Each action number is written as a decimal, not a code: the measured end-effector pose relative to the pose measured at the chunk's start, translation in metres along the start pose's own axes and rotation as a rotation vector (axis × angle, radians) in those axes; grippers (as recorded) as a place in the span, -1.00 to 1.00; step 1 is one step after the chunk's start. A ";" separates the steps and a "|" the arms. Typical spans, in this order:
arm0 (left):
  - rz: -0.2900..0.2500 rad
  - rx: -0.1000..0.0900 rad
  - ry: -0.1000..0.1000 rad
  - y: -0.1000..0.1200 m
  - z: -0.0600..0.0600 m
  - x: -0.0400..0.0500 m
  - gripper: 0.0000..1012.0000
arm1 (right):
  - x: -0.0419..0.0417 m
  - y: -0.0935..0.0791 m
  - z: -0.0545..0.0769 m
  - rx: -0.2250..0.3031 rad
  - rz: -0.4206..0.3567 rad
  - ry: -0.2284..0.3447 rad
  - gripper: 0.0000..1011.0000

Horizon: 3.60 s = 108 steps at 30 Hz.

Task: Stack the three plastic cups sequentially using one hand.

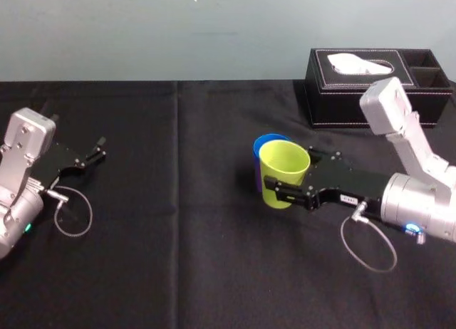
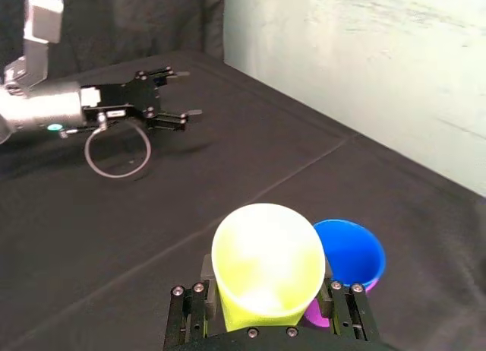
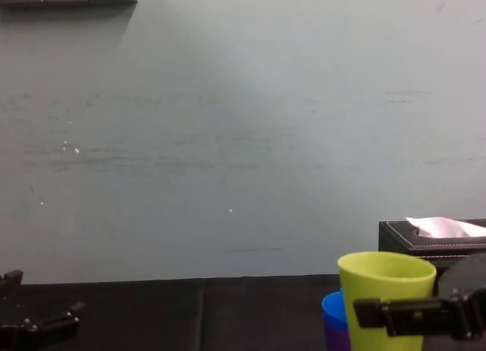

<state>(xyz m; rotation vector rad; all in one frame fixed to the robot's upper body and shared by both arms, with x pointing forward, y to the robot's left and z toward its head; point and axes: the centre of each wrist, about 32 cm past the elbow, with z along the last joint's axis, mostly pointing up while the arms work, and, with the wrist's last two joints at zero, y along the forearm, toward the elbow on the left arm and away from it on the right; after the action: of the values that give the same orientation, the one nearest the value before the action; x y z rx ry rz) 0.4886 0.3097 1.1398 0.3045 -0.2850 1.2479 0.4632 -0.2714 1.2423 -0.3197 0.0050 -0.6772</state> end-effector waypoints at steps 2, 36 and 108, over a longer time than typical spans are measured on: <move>0.000 0.000 0.000 0.000 0.000 0.0000 1.00 | 0.0029 -0.001 0.004 -0.004 -0.012 -0.001 0.45; 0.000 0.000 0.000 0.000 0.000 0.0000 1.00 | 0.0425 0.035 0.030 -0.031 -0.111 -0.030 0.45; 0.000 0.000 0.000 0.000 0.000 0.0000 1.00 | 0.0550 0.054 0.008 -0.029 -0.060 0.005 0.98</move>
<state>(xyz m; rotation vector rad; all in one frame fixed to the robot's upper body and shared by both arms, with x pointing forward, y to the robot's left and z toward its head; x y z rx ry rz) 0.4886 0.3097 1.1398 0.3045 -0.2850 1.2480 0.5400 -0.2637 1.2397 -0.3467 0.0099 -0.7376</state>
